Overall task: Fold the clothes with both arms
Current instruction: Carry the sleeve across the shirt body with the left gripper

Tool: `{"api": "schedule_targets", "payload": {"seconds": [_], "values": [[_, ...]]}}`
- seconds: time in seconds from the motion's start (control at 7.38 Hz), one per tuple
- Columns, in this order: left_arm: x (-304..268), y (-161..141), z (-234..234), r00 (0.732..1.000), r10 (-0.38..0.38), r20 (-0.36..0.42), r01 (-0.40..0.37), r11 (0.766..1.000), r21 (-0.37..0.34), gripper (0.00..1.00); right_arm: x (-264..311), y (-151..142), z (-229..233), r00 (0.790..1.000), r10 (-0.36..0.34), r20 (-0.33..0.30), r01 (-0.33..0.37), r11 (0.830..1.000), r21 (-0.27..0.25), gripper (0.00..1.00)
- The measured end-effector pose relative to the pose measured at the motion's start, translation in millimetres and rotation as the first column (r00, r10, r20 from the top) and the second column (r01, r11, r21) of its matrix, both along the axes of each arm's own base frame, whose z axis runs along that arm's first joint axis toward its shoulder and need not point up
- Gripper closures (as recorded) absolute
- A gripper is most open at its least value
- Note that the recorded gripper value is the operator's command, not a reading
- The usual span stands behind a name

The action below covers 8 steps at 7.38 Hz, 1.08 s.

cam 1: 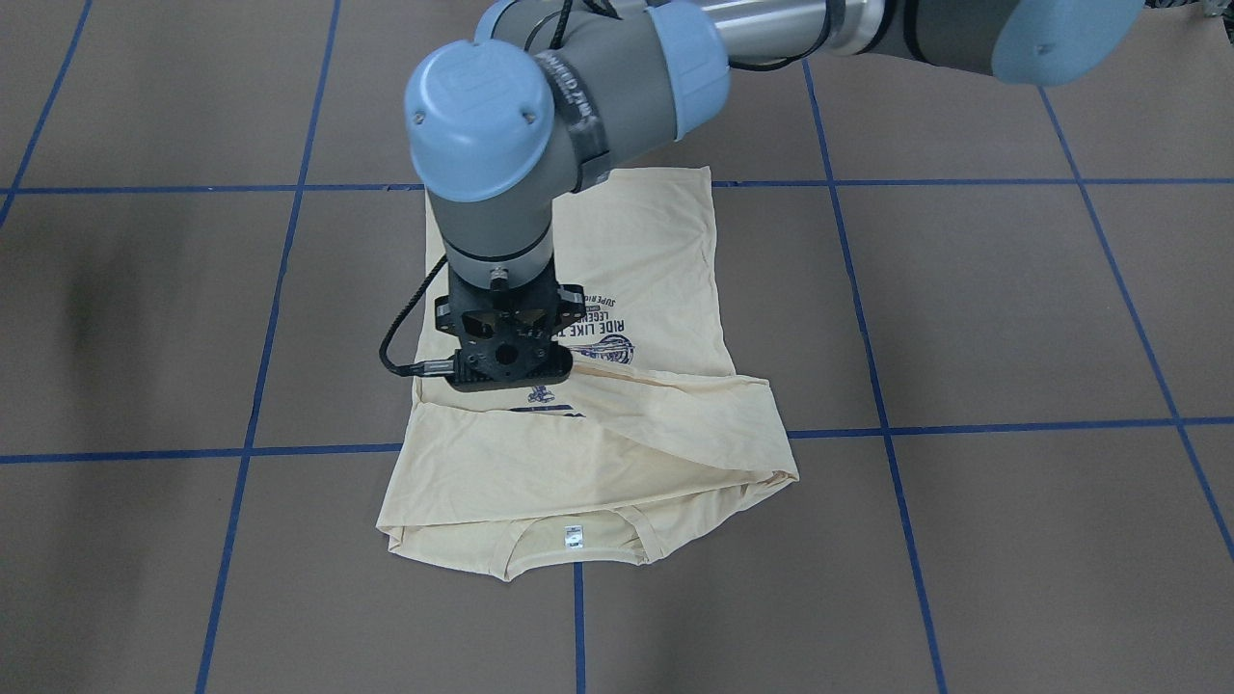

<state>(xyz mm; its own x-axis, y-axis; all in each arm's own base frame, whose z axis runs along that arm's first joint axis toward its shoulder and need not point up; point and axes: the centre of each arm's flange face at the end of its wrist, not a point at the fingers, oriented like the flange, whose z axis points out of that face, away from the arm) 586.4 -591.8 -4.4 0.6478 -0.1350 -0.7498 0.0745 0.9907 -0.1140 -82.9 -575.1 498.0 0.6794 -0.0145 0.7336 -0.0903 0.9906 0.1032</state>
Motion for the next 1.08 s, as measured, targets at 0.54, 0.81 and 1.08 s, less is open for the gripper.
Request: {"api": "schedule_targets", "payload": {"seconds": [0.54, 0.81, 1.08], "values": [[48, 11, -11, 0.984, -0.119, -0.132, 0.108, 0.99, -0.088, 0.0, 0, -1, -3, 1.0, 0.007, 0.003, -0.007, 1.0, -0.003, 0.0], [47, 17, -12, 0.98, -0.091, -0.178, 0.084, 0.995, -0.044, 0.0, -6, 1, -20, 0.999, 0.045, 0.021, -0.044, 0.999, -0.022, 0.0], [27, 34, 37, 0.98, -0.025, -0.199, 0.035, 0.998, 0.047, 0.0, -40, 23, -69, 0.992, 0.11, 0.068, -0.106, 0.992, -0.07, 0.0]]}}
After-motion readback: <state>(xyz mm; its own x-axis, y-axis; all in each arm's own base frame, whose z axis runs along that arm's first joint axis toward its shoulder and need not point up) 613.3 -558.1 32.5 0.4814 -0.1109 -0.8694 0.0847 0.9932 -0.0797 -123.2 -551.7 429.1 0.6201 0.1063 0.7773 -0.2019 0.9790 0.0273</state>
